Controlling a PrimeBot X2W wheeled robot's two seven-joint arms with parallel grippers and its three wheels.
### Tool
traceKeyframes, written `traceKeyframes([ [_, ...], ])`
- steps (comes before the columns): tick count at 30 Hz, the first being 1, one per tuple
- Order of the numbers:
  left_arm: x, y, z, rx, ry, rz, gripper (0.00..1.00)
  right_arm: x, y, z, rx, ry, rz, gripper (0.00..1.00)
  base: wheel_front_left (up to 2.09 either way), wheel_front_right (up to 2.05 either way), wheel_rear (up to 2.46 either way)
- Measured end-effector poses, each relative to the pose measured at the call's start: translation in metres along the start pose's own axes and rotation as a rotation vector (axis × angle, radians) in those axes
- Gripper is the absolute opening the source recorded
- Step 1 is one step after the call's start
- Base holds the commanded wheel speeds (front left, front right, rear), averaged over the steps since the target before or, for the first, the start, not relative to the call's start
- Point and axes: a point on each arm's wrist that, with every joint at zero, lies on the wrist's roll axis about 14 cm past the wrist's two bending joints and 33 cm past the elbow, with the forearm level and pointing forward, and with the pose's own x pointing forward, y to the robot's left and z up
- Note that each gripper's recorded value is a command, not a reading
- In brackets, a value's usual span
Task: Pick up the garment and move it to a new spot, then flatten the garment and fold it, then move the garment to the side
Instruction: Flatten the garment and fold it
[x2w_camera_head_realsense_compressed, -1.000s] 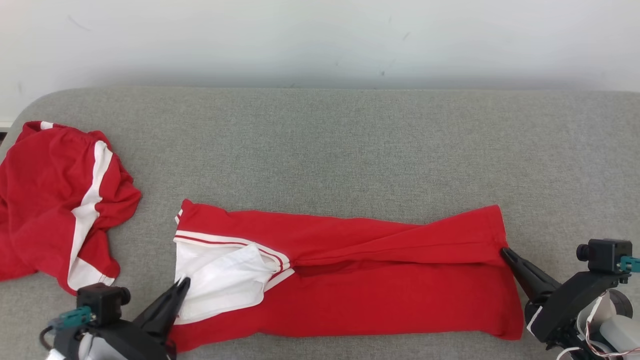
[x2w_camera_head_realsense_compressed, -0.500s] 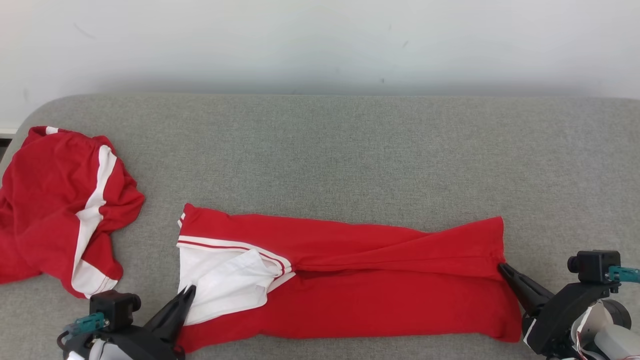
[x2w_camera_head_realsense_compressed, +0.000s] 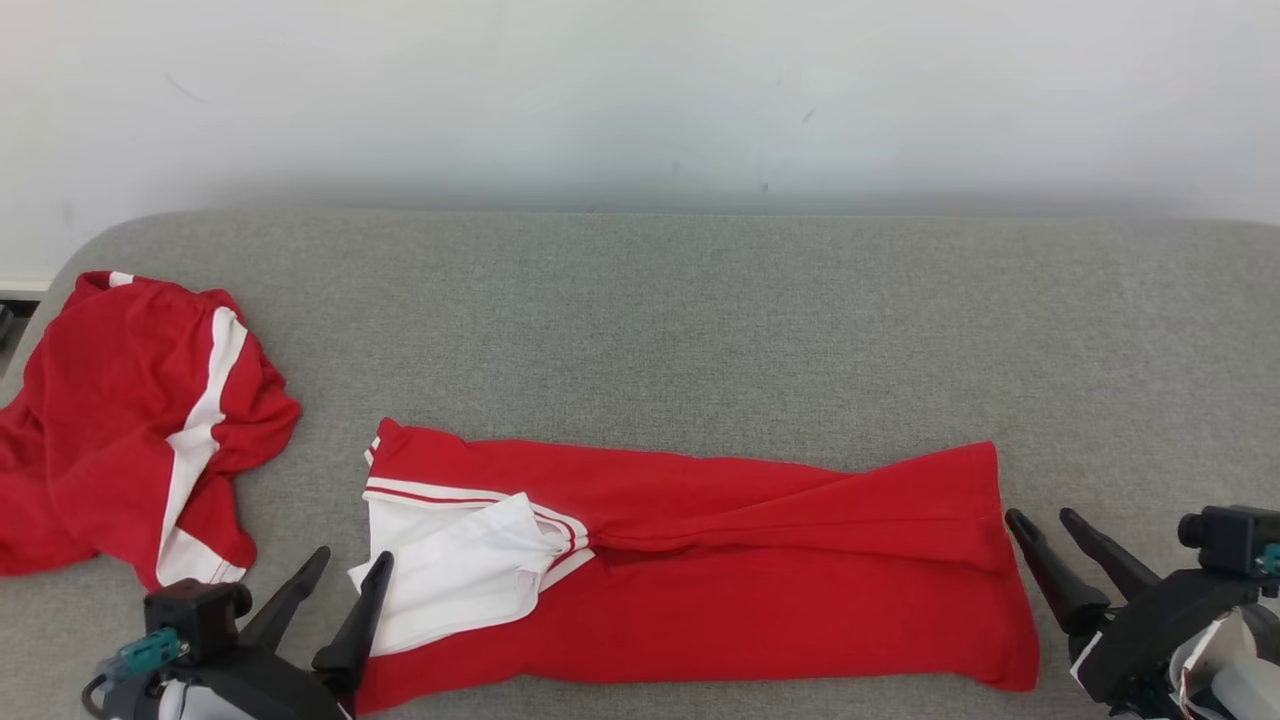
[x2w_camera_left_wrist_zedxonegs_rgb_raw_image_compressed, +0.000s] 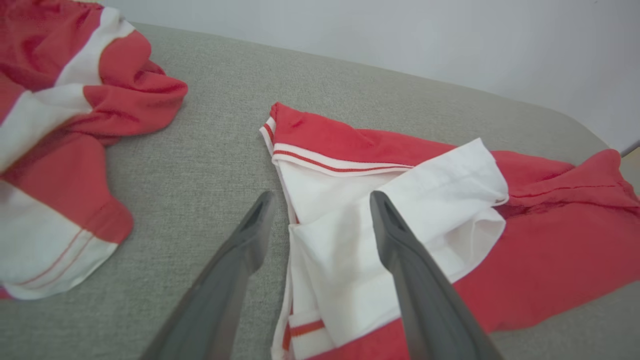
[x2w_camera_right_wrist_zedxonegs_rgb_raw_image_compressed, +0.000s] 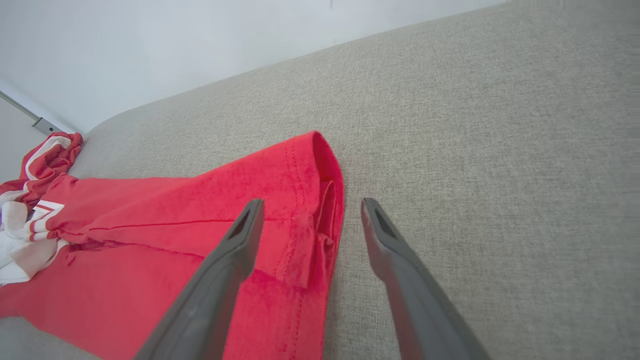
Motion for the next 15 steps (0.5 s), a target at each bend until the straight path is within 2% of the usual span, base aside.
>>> traceKeyframes([
  [15, -0.026, 0.011, 0.055, 0.032, -0.248, 0.157, 1.00, -0.017, -0.010, 0.009, -0.019, -0.094, -0.054, 1.00, 0.00, 0.00, 0.00],
])
